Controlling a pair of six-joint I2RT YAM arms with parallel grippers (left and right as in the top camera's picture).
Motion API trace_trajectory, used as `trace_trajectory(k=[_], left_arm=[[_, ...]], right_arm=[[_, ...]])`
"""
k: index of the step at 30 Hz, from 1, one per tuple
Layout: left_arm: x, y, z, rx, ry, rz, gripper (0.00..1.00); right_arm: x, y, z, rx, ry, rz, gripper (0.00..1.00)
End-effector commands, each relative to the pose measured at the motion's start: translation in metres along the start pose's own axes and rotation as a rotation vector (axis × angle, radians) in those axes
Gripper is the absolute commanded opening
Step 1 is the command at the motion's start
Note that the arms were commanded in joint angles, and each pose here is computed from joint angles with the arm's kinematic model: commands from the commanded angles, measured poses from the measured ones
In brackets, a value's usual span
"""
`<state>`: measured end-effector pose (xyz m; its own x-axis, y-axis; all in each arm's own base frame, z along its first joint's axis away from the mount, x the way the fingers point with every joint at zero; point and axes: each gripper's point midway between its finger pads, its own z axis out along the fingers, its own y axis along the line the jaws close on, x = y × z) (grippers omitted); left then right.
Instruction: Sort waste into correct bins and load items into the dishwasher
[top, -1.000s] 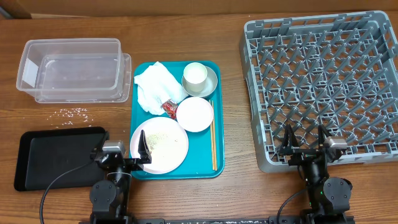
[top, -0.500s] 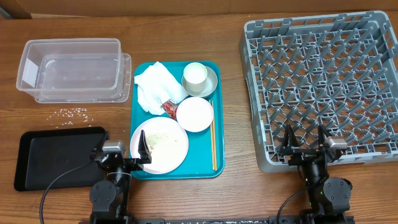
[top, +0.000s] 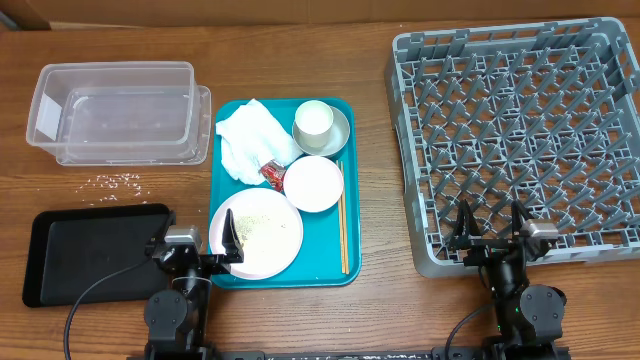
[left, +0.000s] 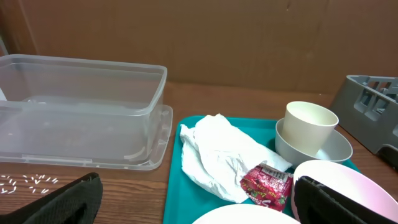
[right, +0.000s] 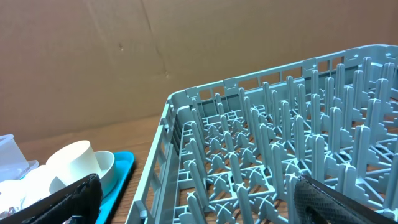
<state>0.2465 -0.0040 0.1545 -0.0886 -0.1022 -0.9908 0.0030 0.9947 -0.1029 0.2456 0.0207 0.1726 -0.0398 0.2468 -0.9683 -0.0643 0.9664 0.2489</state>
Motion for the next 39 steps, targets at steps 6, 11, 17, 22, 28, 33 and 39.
trace_trajectory(k=[6, 11, 17, 22, 28, 33, 39], left_arm=[[0.002, -0.004, 0.000, 0.018, 0.005, -0.010, 1.00], [0.002, -0.004, 0.000, 0.018, 0.005, -0.010, 1.00], [0.002, -0.004, 0.000, 0.018, 0.005, -0.010, 1.00], [0.002, -0.016, 0.000, 0.092, 0.013, -0.115, 1.00], [0.002, -0.074, -0.016, 0.417, 0.166, -0.667, 1.00], [-0.007, -0.093, -0.026, 0.533, 0.230, -0.836, 1.00], [-0.071, -0.116, -0.054, 0.782, 0.011, -0.686, 1.00]], right_arm=[[0.002, -0.001, 0.000, 0.001, -0.004, -0.001, 1.00], [0.002, -0.001, 0.000, 0.001, -0.004, -0.001, 1.00], [0.002, -0.001, 0.000, 0.001, -0.004, -0.001, 1.00], [0.002, -0.001, 0.000, 0.001, -0.004, -0.001, 1.00], [0.002, -0.001, 0.000, 0.001, -0.004, -0.001, 1.00], [0.002, -0.001, 0.000, 0.001, -0.004, -0.001, 1.00], [0.002, -0.001, 0.000, 0.001, -0.004, -0.001, 1.00]])
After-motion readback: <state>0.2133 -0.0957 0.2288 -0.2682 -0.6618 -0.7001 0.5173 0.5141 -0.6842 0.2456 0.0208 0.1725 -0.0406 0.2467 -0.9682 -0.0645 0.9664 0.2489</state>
